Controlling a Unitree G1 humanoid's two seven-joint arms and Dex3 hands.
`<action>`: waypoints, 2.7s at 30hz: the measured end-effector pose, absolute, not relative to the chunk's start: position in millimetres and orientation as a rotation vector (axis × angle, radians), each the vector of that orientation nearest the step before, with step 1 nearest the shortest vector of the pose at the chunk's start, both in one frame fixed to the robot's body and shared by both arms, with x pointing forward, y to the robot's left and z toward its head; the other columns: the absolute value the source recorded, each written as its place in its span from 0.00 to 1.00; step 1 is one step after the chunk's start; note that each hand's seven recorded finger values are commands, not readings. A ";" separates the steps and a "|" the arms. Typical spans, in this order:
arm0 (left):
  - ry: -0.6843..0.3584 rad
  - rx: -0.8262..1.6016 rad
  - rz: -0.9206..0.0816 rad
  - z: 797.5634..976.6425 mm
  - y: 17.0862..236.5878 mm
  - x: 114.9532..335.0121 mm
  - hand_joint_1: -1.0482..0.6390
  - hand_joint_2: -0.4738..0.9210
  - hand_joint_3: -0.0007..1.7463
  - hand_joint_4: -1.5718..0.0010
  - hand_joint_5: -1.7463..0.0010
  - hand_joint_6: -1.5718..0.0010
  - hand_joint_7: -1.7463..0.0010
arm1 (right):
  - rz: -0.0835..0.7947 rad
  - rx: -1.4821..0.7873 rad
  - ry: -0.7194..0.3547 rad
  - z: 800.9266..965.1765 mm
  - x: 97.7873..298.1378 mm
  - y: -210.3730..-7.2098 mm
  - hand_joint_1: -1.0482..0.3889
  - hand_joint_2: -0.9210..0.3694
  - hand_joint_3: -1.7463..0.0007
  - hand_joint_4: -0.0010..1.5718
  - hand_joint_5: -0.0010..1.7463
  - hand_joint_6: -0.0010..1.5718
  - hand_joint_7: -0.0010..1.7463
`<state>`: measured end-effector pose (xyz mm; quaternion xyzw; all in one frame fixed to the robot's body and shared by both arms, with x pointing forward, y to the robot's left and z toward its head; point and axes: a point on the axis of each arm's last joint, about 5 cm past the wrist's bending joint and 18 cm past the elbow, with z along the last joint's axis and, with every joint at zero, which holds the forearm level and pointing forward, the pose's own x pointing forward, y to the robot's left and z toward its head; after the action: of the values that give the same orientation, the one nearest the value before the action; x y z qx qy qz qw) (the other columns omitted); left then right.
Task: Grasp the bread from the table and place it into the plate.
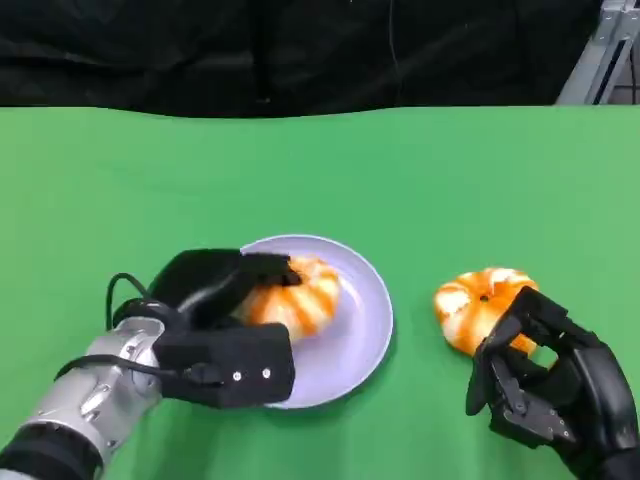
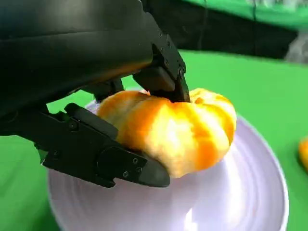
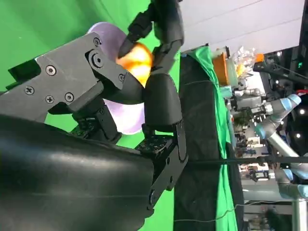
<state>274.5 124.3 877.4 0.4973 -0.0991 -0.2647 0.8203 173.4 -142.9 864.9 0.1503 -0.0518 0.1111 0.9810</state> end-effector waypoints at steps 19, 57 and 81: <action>-0.247 1.095 -0.667 890.6 136.9 273.5 0.00 1.00 0.35 0.97 0.99 0.83 0.98 | 0.228 0.303 -0.099 864.5 173.1 -142.3 0.64 0.25 0.35 0.52 1.00 0.38 1.00; -0.260 0.986 -0.663 931.4 155.3 268.1 0.00 1.00 0.31 0.82 0.96 0.50 0.99 | 0.228 0.303 -0.094 861.8 173.5 -142.8 0.63 0.26 0.35 0.52 1.00 0.38 1.00; -0.032 -0.073 -0.448 922.5 208.9 206.8 0.69 0.80 0.72 0.42 0.00 0.52 0.00 | 0.228 0.312 -0.097 862.7 173.8 -142.5 0.64 0.26 0.36 0.52 1.00 0.37 1.00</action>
<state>206.8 208.9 922.5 -0.0363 -0.0160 -0.2220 0.9743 173.8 -142.5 862.7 0.1547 -0.0481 0.1131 0.9803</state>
